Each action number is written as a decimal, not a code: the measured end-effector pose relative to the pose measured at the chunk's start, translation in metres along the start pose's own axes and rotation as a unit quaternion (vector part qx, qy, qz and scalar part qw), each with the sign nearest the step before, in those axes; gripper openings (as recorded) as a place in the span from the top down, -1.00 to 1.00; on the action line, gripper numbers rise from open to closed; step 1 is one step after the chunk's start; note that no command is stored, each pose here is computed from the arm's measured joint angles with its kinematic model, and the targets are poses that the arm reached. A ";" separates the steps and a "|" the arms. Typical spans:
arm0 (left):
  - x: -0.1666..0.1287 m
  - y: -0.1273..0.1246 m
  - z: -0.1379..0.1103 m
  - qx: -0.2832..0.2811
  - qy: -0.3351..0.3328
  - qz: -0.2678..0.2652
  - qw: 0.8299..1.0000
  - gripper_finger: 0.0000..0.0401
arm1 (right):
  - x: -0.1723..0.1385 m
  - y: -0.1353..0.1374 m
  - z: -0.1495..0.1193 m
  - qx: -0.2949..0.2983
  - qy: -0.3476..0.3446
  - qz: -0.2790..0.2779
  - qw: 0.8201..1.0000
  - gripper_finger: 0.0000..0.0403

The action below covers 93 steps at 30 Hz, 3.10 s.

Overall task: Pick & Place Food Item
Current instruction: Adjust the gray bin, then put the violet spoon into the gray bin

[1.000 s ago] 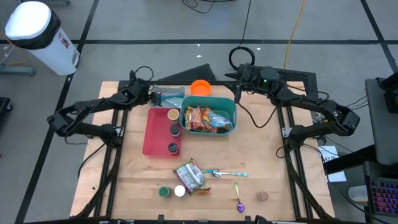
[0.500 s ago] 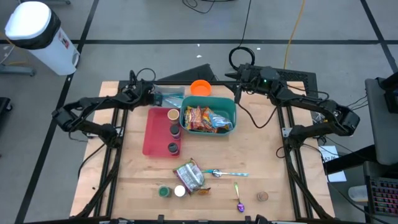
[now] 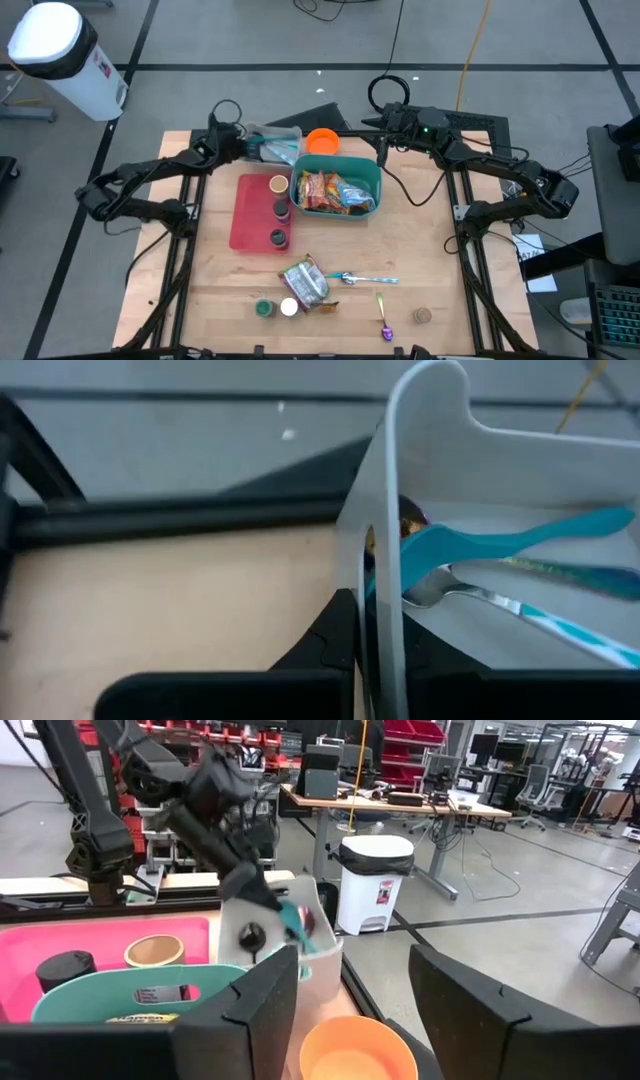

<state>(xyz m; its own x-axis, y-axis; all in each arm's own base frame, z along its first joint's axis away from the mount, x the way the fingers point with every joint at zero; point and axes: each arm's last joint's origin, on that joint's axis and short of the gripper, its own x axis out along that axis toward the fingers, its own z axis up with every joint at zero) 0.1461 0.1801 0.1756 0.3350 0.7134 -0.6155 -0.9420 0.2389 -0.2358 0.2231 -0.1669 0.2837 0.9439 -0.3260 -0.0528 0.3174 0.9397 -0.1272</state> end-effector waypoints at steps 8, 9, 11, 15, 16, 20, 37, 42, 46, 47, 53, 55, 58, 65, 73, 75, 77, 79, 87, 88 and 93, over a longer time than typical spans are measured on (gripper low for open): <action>-0.042 0.010 0.028 -0.010 -0.101 -0.023 0.995 0.97 | 0.000 0.000 0.000 -0.002 0.000 -0.001 1.000 0.10; -0.048 0.011 0.031 -0.011 -0.116 -0.026 0.993 0.98 | 0.000 0.000 0.000 -0.002 0.000 -0.001 1.000 0.11; -0.059 0.013 0.037 -0.011 -0.146 -0.032 0.989 0.98 | 0.000 0.000 0.000 -0.001 0.000 -0.001 1.000 0.11; -0.077 0.016 0.042 -0.008 -0.181 -0.039 0.983 0.98 | 0.000 0.000 0.000 0.001 0.000 -0.001 1.000 0.11; -0.080 0.017 0.042 -0.007 -0.187 -0.041 0.981 0.98 | 0.000 0.000 0.000 0.001 0.000 -0.001 1.000 0.11; -0.083 0.017 0.043 -0.004 -0.193 -0.042 0.980 0.98 | 0.000 0.000 0.000 0.001 0.000 -0.001 1.000 0.12; -0.015 0.017 0.013 -0.023 -0.012 -0.003 1.000 0.98 | 0.000 0.000 0.001 -0.002 -0.005 -0.001 1.000 0.14; -0.002 0.013 0.004 -0.030 0.019 -0.007 0.999 0.98 | 0.000 0.000 0.001 -0.014 -0.005 -0.001 1.000 0.14; 0.002 0.009 -0.002 -0.029 0.042 -0.014 0.999 0.98 | 0.000 0.000 0.001 -0.015 -0.005 -0.001 1.000 0.14; 0.002 0.008 -0.003 -0.031 0.049 -0.018 0.998 0.98 | 0.000 0.000 0.001 -0.015 -0.005 -0.001 1.000 0.14; 0.001 0.005 -0.009 -0.029 0.069 -0.018 0.997 0.98 | 0.000 0.000 0.001 -0.015 -0.005 -0.001 1.000 0.14; 0.001 0.004 -0.009 -0.032 0.069 -0.018 0.997 0.97 | 0.000 0.000 0.001 -0.015 -0.005 -0.001 1.000 0.14; 0.001 0.004 -0.010 -0.031 0.073 -0.017 0.997 0.90 | 0.000 0.000 0.001 -0.014 -0.005 -0.001 1.000 0.14; 0.000 0.007 -0.011 -0.028 0.068 0.013 0.997 0.72 | 0.000 0.000 0.001 -0.013 -0.005 0.000 1.000 0.14; 0.001 0.006 -0.010 -0.005 0.060 0.010 0.998 0.34 | 0.000 0.001 0.000 0.021 0.001 0.003 1.000 0.13; 0.001 0.006 -0.009 0.003 0.056 0.008 0.998 0.19 | 0.001 0.002 -0.001 0.022 0.004 0.005 1.000 0.14; 0.001 0.005 -0.007 0.016 0.045 0.003 0.999 0.04 | 0.001 0.003 -0.001 0.022 0.005 0.007 1.000 0.13; -0.001 0.005 -0.002 0.051 0.028 -0.007 0.998 -0.08 | 0.002 0.005 -0.001 0.022 0.007 0.011 1.000 0.12; -0.059 0.011 0.029 0.096 -0.095 -0.082 0.987 -0.35 | -0.015 0.022 0.016 0.058 0.010 0.033 0.998 0.12; -0.069 0.011 0.030 0.099 -0.109 -0.102 0.984 -0.36 | -0.018 0.029 0.019 0.059 0.010 0.045 0.997 0.12; -0.109 0.009 0.026 0.157 -0.149 -0.232 0.948 -0.40 | -0.022 0.087 0.033 0.023 -0.002 0.149 0.989 0.11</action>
<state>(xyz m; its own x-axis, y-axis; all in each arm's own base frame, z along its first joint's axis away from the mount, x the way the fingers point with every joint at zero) 0.1006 0.1218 0.2599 0.7376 0.6272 -0.2501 -0.6707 0.7233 -0.1640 0.2333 -0.0746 0.3064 0.9965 -0.0345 -0.0763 0.0298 0.9976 -0.0619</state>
